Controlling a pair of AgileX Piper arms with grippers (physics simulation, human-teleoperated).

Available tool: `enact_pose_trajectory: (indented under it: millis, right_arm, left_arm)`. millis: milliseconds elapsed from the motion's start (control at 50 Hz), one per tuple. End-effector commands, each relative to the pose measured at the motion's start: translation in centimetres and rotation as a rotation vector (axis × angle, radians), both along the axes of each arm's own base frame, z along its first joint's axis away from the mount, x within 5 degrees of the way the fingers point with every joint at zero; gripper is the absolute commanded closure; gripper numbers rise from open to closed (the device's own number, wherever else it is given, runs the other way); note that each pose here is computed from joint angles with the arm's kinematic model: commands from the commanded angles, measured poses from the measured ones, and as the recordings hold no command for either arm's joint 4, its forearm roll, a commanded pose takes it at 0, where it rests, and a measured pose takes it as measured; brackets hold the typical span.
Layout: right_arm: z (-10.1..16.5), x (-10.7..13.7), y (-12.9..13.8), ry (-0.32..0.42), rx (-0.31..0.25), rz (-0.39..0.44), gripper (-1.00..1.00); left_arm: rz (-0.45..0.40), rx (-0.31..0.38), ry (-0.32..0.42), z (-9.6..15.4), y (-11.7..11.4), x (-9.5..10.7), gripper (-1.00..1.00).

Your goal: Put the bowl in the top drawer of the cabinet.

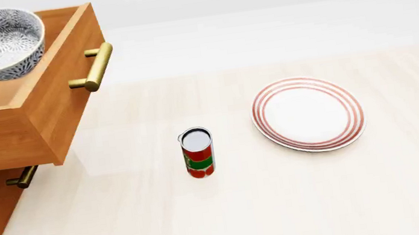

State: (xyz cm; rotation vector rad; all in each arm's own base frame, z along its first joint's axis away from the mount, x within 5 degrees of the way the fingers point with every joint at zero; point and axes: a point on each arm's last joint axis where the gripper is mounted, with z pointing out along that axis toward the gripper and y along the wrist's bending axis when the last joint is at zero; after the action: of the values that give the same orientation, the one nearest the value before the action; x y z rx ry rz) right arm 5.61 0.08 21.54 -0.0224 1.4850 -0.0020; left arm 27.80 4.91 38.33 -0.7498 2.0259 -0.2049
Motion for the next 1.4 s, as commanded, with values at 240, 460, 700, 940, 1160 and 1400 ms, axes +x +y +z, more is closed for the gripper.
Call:
enact_pose_trajectory:
  millis: [240, 460, 700, 940, 1160, 1400]
  right_arm:
    - [0.0, 0.0, 0.0, 0.000, 0.000, 0.000, -1.00]
    - [0.0, 0.0, 0.0, 0.000, 0.000, 0.000, -1.00]
    - [0.0, 0.0, 0.0, 0.000, 0.000, 0.000, -1.00]
    - [0.0, 0.0, 0.0, 0.000, 0.000, 0.000, -1.00]
    - [0.0, 0.0, 0.0, 0.000, 0.000, 0.000, -1.00]
    - [0.0, 0.0, 0.0, 0.000, 0.000, 0.000, -1.00]
  left_arm:
    - [-0.001, 0.003, 0.007, -0.7, 0.2, 0.5, 1.00]
    - [0.000, 0.002, 0.016, -1.3, 0.3, 0.8, 1.00]
    - [0.000, 0.005, 0.025, -1.7, 0.5, 1.1, 1.00]
    - [0.000, 0.006, 0.031, -2.2, 0.5, 1.2, 1.00]
    - [0.001, 0.009, 0.038, -2.6, 0.7, 1.2, 1.00]
    - [0.000, 0.012, 0.043, -2.8, 0.7, 1.3, 1.00]
